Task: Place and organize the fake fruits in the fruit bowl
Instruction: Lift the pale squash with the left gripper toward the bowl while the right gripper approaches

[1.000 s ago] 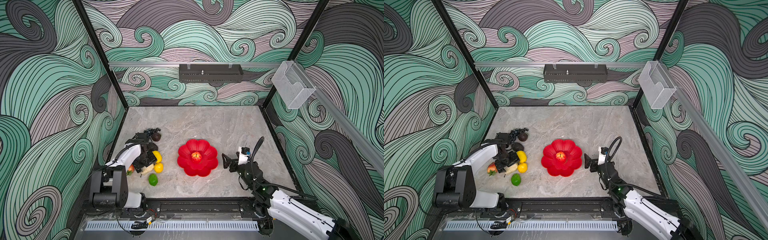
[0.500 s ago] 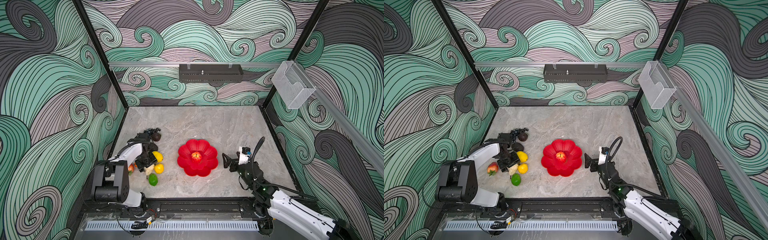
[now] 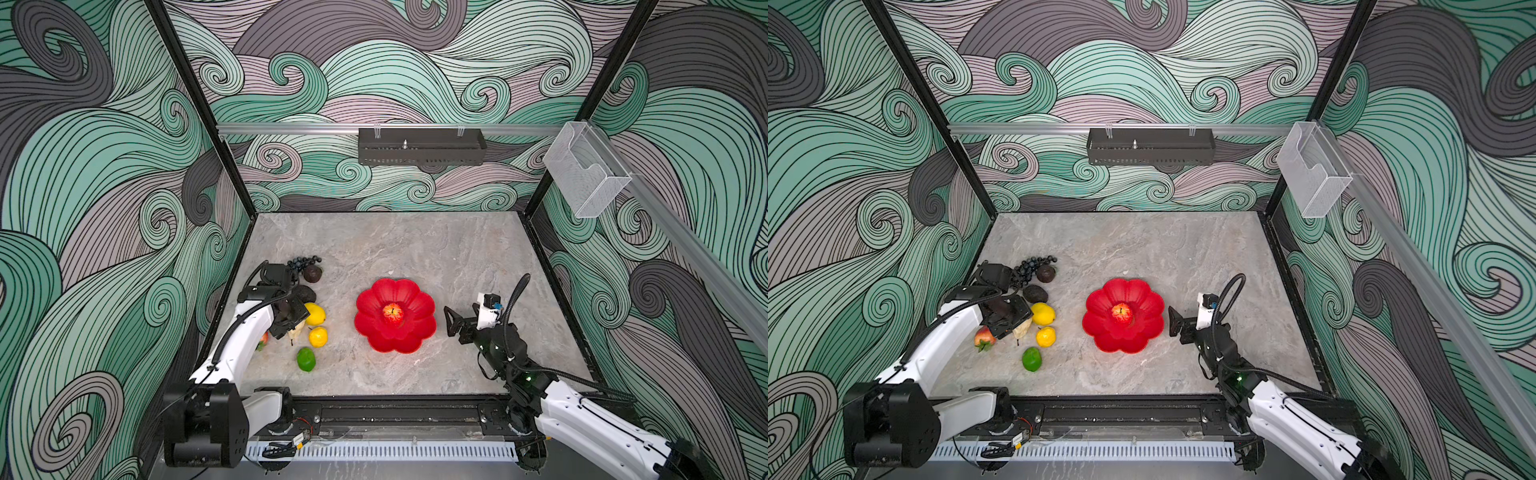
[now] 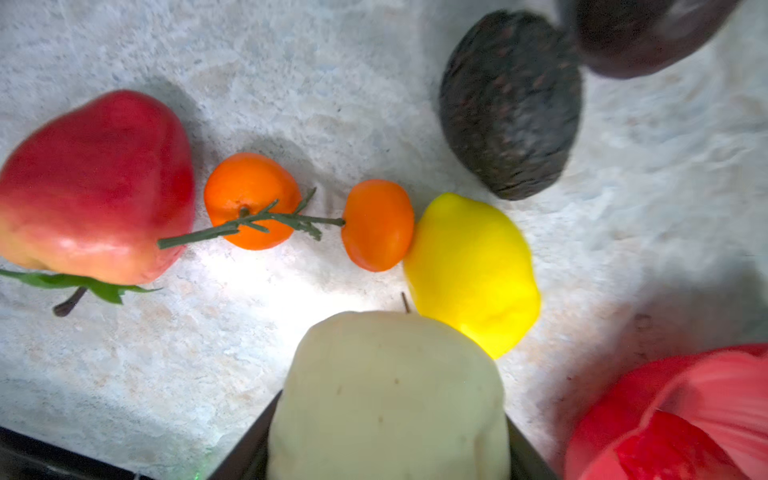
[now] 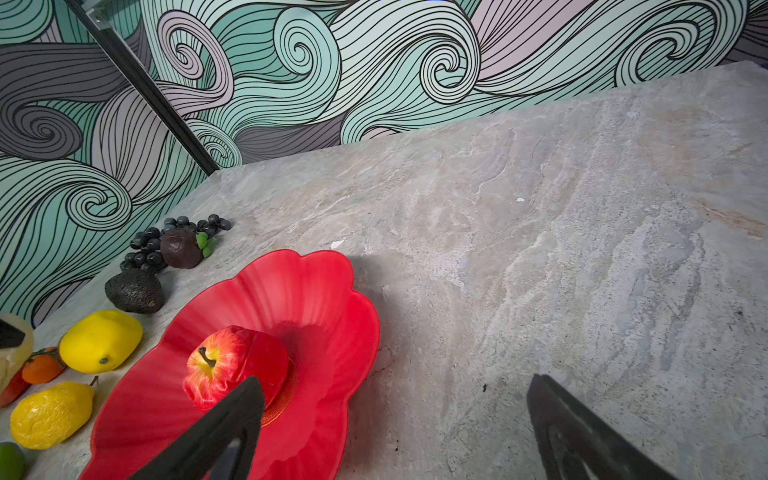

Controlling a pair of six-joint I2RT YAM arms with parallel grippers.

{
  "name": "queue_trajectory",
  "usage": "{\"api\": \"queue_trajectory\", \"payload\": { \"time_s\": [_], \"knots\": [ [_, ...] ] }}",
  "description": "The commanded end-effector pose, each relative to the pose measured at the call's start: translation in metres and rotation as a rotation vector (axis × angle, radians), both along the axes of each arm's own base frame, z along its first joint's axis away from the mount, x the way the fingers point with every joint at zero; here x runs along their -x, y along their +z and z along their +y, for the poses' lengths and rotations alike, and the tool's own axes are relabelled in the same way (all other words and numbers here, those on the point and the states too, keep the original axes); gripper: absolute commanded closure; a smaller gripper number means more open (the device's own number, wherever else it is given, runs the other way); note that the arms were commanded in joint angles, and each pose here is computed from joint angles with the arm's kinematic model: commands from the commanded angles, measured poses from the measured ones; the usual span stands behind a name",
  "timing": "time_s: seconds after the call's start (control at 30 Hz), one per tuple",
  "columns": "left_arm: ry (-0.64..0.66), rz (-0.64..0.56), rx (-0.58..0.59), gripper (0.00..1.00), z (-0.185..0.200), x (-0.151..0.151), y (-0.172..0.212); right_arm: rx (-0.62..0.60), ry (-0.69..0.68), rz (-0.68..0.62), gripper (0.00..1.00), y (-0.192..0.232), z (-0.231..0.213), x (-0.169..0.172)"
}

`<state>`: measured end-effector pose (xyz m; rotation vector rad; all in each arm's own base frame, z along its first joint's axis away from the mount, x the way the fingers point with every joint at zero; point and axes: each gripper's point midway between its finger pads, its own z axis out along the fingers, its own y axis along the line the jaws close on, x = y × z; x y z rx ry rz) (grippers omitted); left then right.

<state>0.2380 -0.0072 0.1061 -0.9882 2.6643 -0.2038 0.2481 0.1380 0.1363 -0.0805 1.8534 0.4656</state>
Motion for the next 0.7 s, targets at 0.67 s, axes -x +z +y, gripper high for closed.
{"api": "queue_trajectory", "payload": {
  "time_s": [0.67],
  "knots": [
    [-0.209,-0.472,0.858,0.53,-0.243,-0.081,0.147,-0.213,0.577,-0.025,0.17,0.062,0.149,0.021]
  ]
}}
